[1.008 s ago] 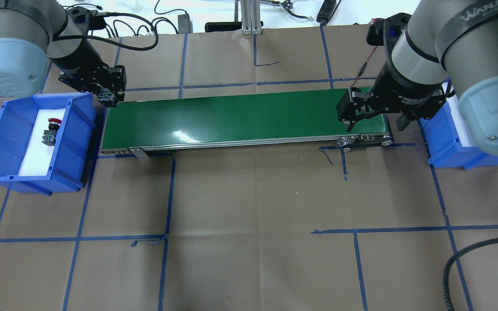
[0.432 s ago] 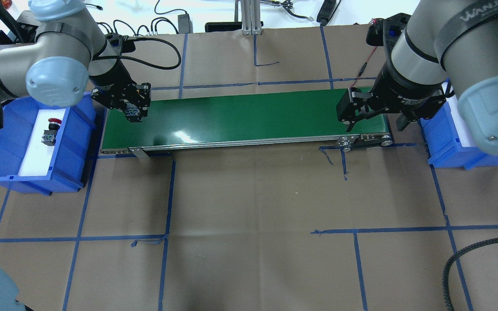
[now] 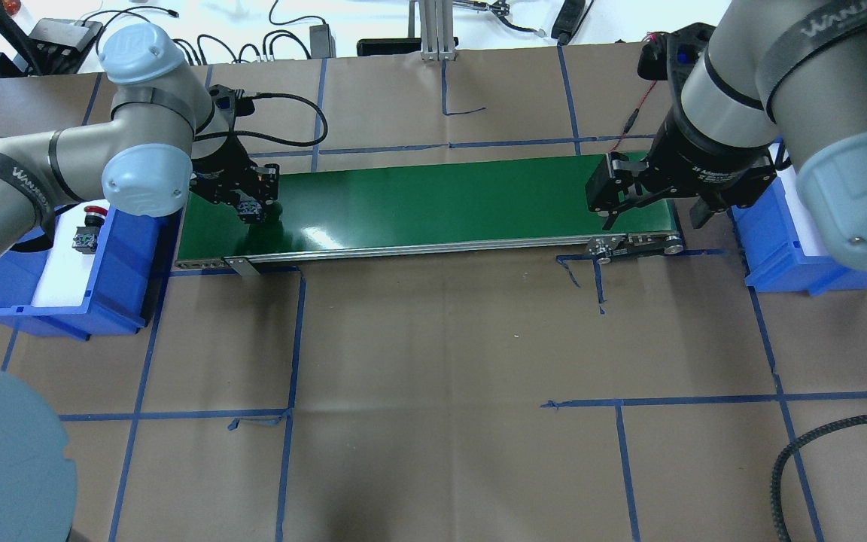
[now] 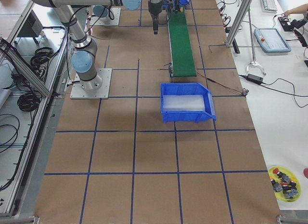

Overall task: Transport two buttons from left to right
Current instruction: 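Release the yellow button on the belt and raise the left gripper, then move the left gripper back down into the bin over the red button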

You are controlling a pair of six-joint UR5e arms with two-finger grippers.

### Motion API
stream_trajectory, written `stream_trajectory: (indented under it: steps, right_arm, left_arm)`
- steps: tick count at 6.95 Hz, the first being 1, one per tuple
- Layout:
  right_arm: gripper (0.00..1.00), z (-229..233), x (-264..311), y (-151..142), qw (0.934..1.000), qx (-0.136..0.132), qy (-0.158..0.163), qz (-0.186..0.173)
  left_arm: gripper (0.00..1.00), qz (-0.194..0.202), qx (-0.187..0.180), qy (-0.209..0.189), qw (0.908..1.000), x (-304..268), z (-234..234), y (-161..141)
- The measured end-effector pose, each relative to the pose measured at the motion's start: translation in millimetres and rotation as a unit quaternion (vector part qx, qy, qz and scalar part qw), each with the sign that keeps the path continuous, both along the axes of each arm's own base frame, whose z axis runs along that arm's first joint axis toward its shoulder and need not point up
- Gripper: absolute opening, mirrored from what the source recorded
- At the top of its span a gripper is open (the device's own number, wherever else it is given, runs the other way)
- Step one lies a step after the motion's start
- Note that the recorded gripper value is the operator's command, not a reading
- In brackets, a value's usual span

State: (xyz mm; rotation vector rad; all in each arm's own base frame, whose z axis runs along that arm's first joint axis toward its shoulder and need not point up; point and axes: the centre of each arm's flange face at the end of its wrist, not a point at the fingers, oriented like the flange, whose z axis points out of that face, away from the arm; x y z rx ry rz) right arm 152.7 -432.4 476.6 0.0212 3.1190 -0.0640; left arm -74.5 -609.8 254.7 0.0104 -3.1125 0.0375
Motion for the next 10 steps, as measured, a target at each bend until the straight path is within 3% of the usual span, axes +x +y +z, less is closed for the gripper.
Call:
stream_trajectory:
  steps: [1, 5, 10]
  right_arm:
    - [1.00, 0.0, 0.0, 0.0, 1.0000, 0.000, 0.000, 0.000]
    - [1.00, 0.0, -0.3, -0.1, 1.0000, 0.000, 0.000, 0.000]
    - [1.00, 0.0, 0.0, 0.0, 1.0000, 0.000, -0.001, 0.000]
  left_arm:
    - [0.99, 0.000, -0.001, 0.000, 1.0000, -1.1, -4.4, 7.2]
    - [1.00, 0.003, -0.011, -0.002, 0.9999, -1.0, 25.2, 18.5]
    - [1.00, 0.006, 0.036, 0.003, 0.9993, -0.4, 173.0, 47.6]
